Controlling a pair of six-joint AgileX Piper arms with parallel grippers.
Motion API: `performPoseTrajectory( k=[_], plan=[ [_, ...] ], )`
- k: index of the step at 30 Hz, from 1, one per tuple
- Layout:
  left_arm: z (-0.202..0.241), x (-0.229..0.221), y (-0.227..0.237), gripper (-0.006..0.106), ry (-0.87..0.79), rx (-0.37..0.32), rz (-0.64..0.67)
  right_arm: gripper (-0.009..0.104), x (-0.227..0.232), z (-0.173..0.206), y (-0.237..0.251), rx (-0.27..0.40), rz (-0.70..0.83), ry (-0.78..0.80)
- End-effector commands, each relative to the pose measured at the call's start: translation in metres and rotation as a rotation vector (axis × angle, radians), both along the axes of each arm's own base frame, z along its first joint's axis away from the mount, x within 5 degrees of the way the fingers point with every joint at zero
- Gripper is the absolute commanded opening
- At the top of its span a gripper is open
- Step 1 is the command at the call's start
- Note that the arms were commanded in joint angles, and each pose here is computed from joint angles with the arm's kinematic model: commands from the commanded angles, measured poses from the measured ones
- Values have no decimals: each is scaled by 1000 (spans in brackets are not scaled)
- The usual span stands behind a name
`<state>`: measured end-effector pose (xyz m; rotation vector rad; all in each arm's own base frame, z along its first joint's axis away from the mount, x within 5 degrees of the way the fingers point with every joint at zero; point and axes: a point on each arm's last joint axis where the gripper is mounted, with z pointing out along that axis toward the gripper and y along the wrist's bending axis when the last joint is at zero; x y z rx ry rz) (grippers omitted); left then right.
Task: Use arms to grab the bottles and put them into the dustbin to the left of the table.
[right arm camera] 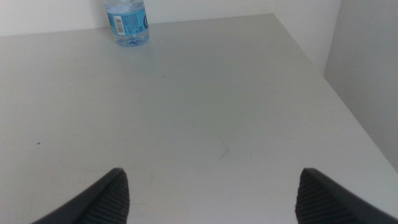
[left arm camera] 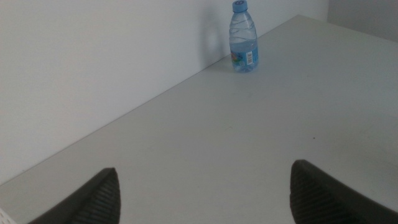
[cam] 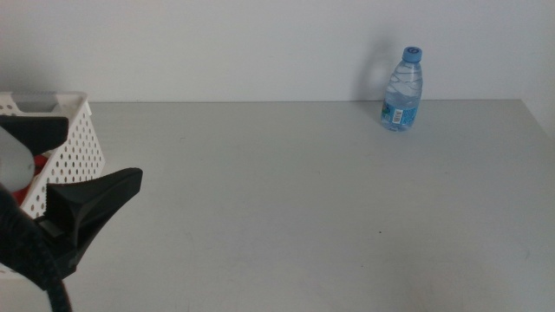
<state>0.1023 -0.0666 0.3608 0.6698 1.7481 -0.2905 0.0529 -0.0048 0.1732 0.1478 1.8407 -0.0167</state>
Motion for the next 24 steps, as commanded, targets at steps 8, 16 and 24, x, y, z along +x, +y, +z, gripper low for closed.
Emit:
performPoseTrajectory(
  k=[8, 16, 24],
  plan=[
    [15, 0, -1, 94, -72, -68, -5, 94, 0, 11, -2, -127, 3, -96],
    [15, 0, -1, 94, -72, -68, -5, 94, 24, 36, -3, -105, 15, -62],
    [15, 0, -1, 94, -72, -68, -5, 94, 81, 75, -8, -331, 95, 59]
  ],
)
